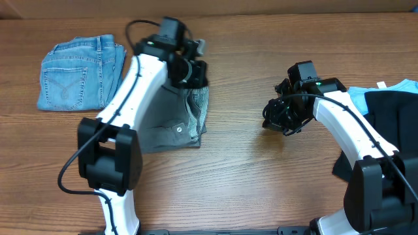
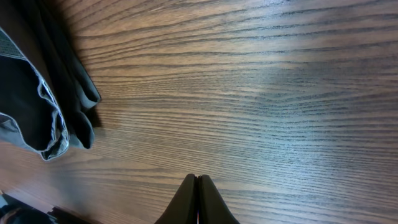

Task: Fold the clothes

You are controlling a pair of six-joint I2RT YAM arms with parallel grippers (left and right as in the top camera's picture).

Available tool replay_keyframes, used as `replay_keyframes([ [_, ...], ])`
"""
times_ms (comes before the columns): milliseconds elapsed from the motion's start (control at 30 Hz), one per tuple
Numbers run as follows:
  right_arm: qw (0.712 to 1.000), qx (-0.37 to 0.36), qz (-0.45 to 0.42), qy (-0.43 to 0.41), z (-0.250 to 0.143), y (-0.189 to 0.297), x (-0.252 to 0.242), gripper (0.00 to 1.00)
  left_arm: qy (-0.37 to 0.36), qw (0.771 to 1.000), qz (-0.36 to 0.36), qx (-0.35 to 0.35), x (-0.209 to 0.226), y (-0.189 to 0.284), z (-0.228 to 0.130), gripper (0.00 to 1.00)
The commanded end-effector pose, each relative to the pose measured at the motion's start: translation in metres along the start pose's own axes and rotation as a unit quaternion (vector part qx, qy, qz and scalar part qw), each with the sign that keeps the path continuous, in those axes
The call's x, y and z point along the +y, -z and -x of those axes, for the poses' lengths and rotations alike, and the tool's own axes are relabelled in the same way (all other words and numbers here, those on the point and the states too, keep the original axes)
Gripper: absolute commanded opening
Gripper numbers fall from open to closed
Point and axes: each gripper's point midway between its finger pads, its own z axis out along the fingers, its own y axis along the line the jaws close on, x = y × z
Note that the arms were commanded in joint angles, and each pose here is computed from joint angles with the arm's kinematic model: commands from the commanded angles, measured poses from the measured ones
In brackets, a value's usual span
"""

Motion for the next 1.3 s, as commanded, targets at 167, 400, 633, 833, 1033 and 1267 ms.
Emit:
replay_keyframes([
  [167, 0.994, -0.021, 0.081, 0.066, 0.010, 0.012, 0.033, 0.10, -0.004, 1.000, 0.004, 0.008, -0.002, 0.057, 0.005, 0.20],
  [400, 0.982, -0.042, 0.158, 0.097, 0.021, 0.020, 0.063, 0.11, 0.033, 0.986, 0.166, 0.001, 0.061, 0.118, 0.005, 0.04],
  [633, 0.982, -0.045, 0.158, 0.097, 0.022, 0.020, 0.063, 0.11, 0.034, 0.984, 0.168, 0.037, 0.081, 0.068, -0.006, 0.04],
  [833, 0.983, -0.036, 0.156, 0.090, 0.019, 0.019, 0.062, 0.11, 0.037, 0.988, 0.105, 0.105, 0.071, -0.015, -0.033, 0.04],
  [1033, 0.982, -0.040, 0.157, 0.092, 0.020, 0.019, 0.063, 0.11, 0.002, 0.985, 0.094, 0.143, 0.049, -0.052, -0.049, 0.04],
  [1267, 0.969, -0.060, 0.209, 0.120, 0.029, 0.028, 0.084, 0.11, -0.008, 0.989, 0.103, 0.104, 0.030, -0.005, -0.026, 0.08],
])
